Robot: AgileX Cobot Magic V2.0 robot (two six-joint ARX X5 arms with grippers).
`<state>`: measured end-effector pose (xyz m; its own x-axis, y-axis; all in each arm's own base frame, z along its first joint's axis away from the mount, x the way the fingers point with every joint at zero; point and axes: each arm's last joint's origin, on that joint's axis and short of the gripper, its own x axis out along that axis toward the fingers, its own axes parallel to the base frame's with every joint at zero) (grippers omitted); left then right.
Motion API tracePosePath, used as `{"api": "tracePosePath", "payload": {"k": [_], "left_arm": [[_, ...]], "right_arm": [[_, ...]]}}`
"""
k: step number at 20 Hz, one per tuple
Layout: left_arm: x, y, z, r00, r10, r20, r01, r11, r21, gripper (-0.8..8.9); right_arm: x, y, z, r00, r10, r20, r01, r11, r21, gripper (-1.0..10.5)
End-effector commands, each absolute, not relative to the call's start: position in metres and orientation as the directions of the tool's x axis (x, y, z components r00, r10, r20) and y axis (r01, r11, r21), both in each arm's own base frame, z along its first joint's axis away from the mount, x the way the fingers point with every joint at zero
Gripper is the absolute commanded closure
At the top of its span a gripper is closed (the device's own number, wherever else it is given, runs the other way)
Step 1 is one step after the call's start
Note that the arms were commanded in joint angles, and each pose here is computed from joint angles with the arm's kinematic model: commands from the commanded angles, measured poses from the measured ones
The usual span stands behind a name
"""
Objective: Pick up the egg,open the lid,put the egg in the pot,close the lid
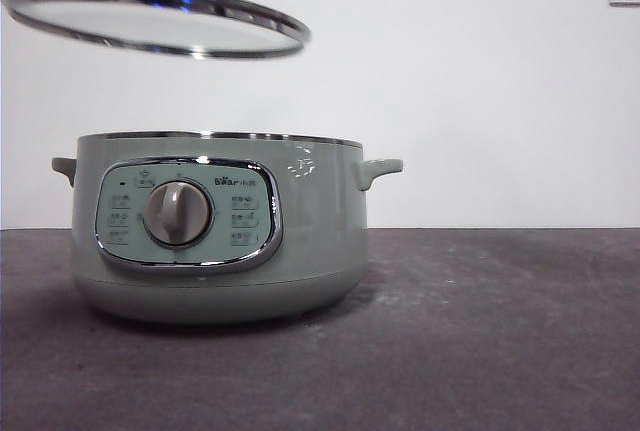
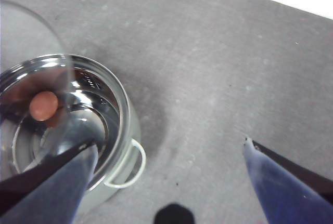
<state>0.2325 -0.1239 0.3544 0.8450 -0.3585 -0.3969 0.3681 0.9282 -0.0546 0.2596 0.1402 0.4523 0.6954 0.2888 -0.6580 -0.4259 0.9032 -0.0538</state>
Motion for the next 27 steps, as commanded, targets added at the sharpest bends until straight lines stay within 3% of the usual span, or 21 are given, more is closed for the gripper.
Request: {"api": "tracePosePath", "payload": {"k": [1, 9, 17, 24, 26, 27], "left_arm": [[0.244, -0.134, 0.353, 0.85, -0.391, -0.353, 0.382, 0.919, -0.099, 8.22], [0.268, -0.166, 0.317, 0.805, -0.397, -0.441, 0.405, 0.911, -0.08, 8.22], [0.276, -0.171, 0.298, 0.783, -0.355, -0.511, 0.379, 0.923, -0.06, 8.22], [0.271, -0.17, 0.285, 0.709, -0.338, -0.619, 0.386, 0.921, -0.061, 8.22], [0.269, -0.169, 0.282, 0.69, -0.324, -0.647, 0.384, 0.922, -0.053, 8.09], [0.269, -0.169, 0.282, 0.684, -0.32, -0.656, 0.383, 0.922, -0.051, 7.25]], "right_arm": [[0.26, 0.136, 0.452, 0.695, 0.274, -0.665, -0.406, 0.912, -0.048, 4.8], [0.261, 0.13, 0.45, 0.685, 0.252, -0.684, -0.389, 0.92, -0.051, 4.8], [0.262, 0.128, 0.45, 0.686, 0.248, -0.684, -0.384, 0.922, -0.051, 4.8], [0.262, 0.128, 0.45, 0.688, 0.249, -0.682, -0.384, 0.922, -0.051, 4.8], [0.262, 0.128, 0.45, 0.687, 0.249, -0.682, -0.384, 0.922, -0.05, 4.8], [0.262, 0.128, 0.45, 0.687, 0.248, -0.683, -0.384, 0.922, -0.051, 4.8]]}}
